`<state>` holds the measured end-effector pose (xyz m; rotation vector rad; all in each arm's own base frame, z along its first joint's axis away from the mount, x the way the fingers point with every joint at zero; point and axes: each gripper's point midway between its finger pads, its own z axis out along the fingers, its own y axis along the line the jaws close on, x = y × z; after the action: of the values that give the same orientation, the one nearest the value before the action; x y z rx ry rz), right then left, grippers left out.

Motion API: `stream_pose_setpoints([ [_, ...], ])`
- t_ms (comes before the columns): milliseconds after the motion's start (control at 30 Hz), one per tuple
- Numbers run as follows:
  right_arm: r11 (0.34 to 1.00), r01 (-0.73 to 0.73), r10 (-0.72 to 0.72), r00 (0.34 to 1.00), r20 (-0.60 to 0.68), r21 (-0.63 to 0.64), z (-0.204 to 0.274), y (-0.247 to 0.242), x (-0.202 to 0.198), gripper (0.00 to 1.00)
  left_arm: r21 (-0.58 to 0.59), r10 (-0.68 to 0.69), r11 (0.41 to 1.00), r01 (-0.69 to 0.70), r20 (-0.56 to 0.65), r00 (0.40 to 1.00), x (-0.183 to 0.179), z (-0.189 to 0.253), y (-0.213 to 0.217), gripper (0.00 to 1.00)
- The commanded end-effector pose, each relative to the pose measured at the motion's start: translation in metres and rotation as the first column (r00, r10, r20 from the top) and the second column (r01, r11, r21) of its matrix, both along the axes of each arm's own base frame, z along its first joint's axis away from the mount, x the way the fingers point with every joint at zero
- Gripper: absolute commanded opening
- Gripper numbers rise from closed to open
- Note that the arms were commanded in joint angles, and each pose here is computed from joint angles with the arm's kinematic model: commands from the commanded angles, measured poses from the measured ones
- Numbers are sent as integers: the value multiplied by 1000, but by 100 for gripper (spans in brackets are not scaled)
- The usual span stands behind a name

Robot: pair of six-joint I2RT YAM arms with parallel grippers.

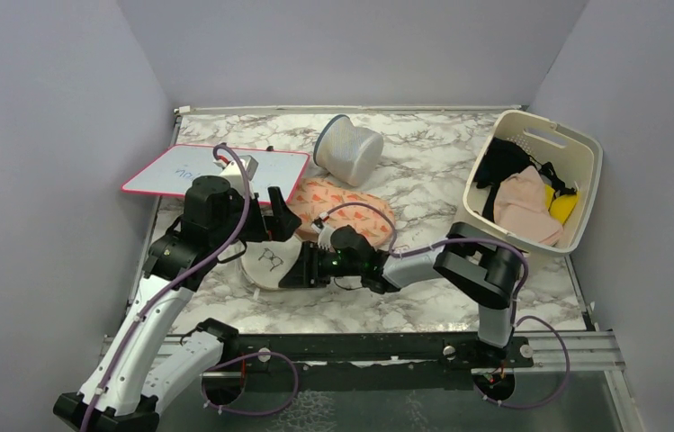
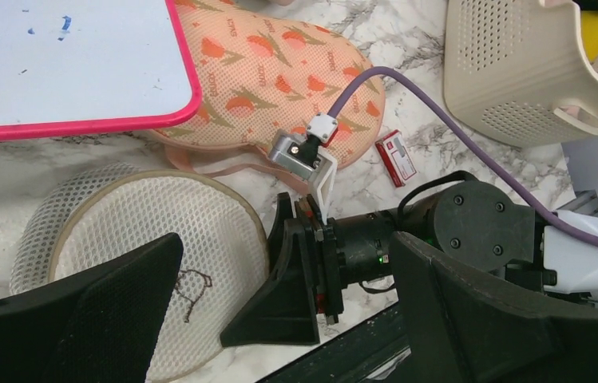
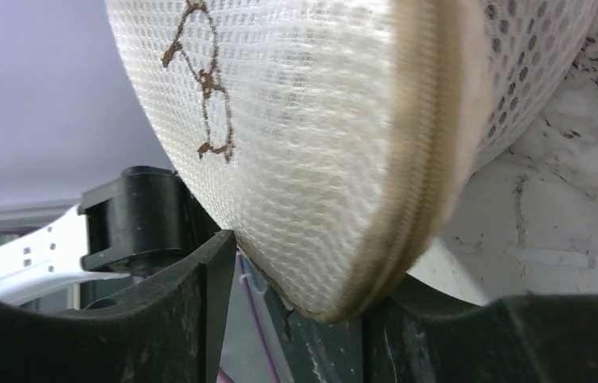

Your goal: Unzip the laundry bag and remove the bra

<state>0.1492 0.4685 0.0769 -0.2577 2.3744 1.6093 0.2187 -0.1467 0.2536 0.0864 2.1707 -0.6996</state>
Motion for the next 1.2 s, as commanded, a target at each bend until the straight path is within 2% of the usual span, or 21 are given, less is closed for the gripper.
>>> stream_pose_setpoints([
  [0,998,-19,16,999,38,62,13,-8,6,41,-39,-50,998,52,50,997,-3,15,-7,99],
  [67,998,-22,20,999,36,65,13,-22,9,28,-26,-78,996,80,71,994,-4,18,-8,99],
  [200,993,-78,72,996,59,93,23,-58,15,9,-20,-184,982,189,138,973,-9,21,-19,99],
  [333,977,-211,208,974,87,39,30,-101,16,6,-3,-306,950,312,194,932,-10,21,-33,99],
  [467,938,-303,318,946,66,-170,21,-137,5,5,43,-411,909,414,256,875,-10,19,-44,99],
  [533,923,-329,350,934,78,-202,23,-149,0,4,60,-471,876,478,313,825,-15,18,-56,99],
  [667,922,-342,360,930,75,-179,30,-169,-1,5,167,-578,807,566,422,699,-31,6,-86,99],
  [767,928,-350,362,928,86,-126,42,-178,-3,5,319,-673,734,600,457,581,-43,-9,-99,99],
  [867,928,-358,366,928,77,-101,50,-185,-5,5,513,-796,598,615,471,381,-60,-30,-104,99],
  [967,934,-340,349,934,71,-111,53,-190,-4,5,691,-893,415,591,433,121,-88,-59,-106,92],
  [1000,934,-340,348,935,70,-108,54,-191,-6,5,728,-903,387,565,423,73,-91,-64,-105,92],
  [1067,934,-344,351,935,59,-98,54,-192,-8,5,776,-914,359,518,404,29,-95,-69,-105,93],
  [1167,929,-362,365,930,33,-80,54,-192,-12,5,836,-937,318,447,349,14,-94,-84,-101,99],
])
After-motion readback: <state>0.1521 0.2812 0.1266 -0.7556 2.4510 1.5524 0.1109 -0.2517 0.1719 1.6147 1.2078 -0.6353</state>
